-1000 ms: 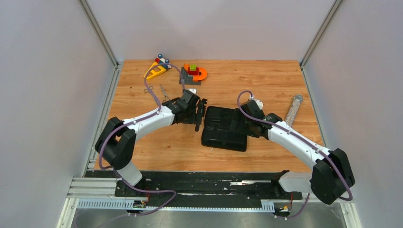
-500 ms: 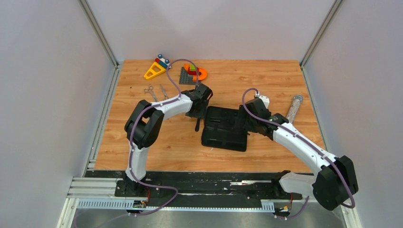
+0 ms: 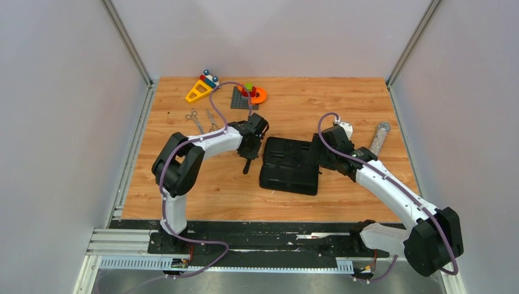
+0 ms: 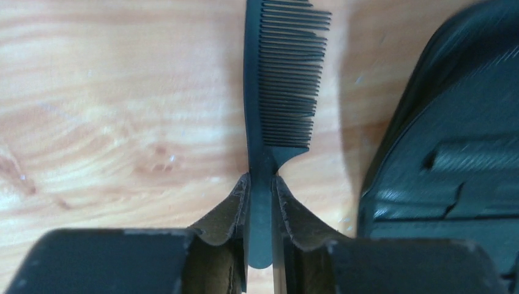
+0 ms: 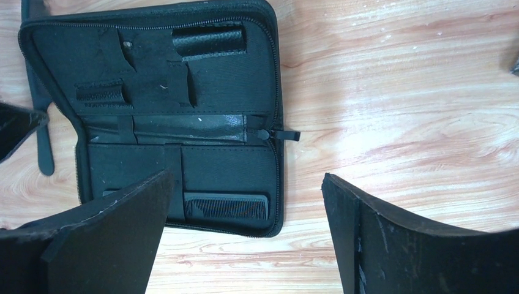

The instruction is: Sort the hair-cutting tools

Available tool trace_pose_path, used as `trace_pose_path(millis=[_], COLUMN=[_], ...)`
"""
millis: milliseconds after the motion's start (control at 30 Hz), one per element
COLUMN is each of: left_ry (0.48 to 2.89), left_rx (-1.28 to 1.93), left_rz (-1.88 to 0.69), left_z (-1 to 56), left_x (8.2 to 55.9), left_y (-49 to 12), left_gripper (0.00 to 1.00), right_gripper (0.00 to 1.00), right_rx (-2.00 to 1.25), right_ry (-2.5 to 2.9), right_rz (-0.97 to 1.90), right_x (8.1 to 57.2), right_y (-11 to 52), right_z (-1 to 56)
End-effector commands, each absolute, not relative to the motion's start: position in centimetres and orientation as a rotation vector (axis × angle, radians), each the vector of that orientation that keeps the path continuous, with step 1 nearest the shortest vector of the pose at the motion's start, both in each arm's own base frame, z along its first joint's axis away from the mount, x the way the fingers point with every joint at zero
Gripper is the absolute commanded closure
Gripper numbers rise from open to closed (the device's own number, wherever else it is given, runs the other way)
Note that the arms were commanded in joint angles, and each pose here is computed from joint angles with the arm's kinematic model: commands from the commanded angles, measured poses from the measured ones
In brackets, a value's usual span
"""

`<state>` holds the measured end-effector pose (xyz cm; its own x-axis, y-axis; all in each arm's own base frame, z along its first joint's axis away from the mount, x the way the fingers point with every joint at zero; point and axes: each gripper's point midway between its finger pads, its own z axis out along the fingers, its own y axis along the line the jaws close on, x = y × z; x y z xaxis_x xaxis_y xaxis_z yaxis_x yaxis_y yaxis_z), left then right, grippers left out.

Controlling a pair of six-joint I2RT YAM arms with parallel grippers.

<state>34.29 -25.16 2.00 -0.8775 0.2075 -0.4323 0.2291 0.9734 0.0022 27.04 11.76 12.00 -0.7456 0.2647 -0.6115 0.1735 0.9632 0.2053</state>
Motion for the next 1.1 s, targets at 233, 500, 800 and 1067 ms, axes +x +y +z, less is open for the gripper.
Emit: trace_pose_path(millis=[233,500,800,1067], left_ry=[2.928,2.858,2.818,2.87], left_rx=[0.333,0.338,0.431,0.486], left_rz=[-0.088,-0.143,-0.091,-0.053], left_z=[1.0,4.3,4.7,2.5], left_x=[22.3,22.2,25.9,27.0], left_y=[-18.8,-18.6,-20.4,-21.0], left_gripper=[0.84,0.48,0.29,0.33], right_gripper=[0.06,0.06,0.06,0.06], right_rx=[0.364,0.398,0.413,0.408], right_ry=[2.412,2.431,2.402,2.37], right_rz=[0.28,0.35,0.372,0.354], right_x=[27.9,27.4,26.7,26.4], right_y=[13.3,14.2,13.8,13.1], right_z=[12.3,12.2,12.7,13.3])
